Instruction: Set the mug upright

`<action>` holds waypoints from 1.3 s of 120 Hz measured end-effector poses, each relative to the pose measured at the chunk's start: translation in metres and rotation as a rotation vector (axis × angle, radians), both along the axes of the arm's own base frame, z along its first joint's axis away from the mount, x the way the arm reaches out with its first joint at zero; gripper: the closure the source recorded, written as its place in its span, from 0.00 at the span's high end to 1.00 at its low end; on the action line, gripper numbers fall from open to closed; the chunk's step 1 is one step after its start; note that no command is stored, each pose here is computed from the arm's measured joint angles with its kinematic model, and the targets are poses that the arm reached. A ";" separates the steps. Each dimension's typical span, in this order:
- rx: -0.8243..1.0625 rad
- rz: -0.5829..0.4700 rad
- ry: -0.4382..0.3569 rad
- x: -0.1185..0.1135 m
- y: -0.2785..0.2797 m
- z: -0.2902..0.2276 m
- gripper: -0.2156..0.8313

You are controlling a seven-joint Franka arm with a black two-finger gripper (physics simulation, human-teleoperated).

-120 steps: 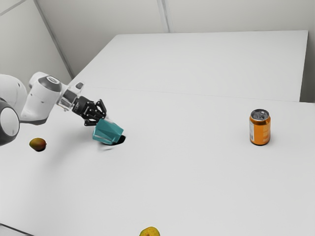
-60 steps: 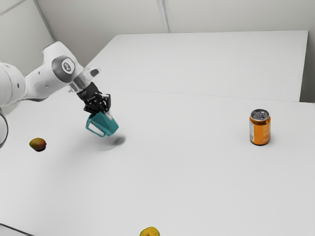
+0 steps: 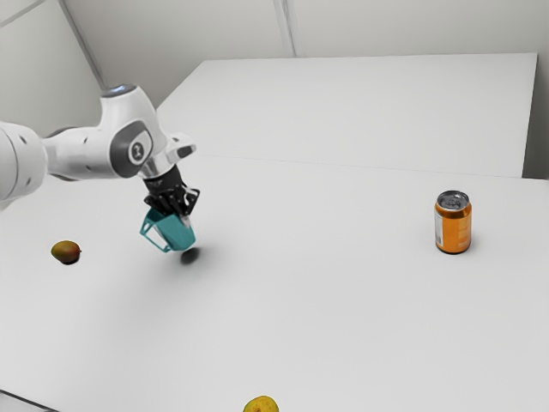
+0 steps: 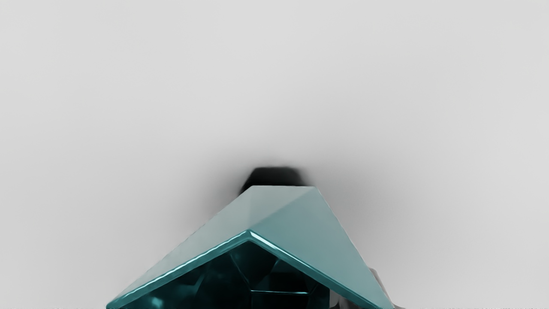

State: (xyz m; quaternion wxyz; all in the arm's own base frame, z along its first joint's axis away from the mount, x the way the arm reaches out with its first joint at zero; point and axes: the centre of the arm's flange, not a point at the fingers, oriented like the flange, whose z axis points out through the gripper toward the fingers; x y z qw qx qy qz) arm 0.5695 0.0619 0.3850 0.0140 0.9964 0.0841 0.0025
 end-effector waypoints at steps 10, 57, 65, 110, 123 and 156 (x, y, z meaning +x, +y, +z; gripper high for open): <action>0.003 0.019 0.008 -0.003 -0.004 -0.006 0.04; -0.005 0.111 0.045 0.001 -0.006 -0.042 0.04; -0.005 0.122 0.043 0.001 -0.005 -0.042 0.09; 0.002 0.132 -0.004 -0.001 -0.019 -0.009 0.66; 0.007 0.130 -0.021 -0.005 -0.024 0.010 0.71; 0.079 0.062 -0.111 -0.001 -0.046 0.104 0.77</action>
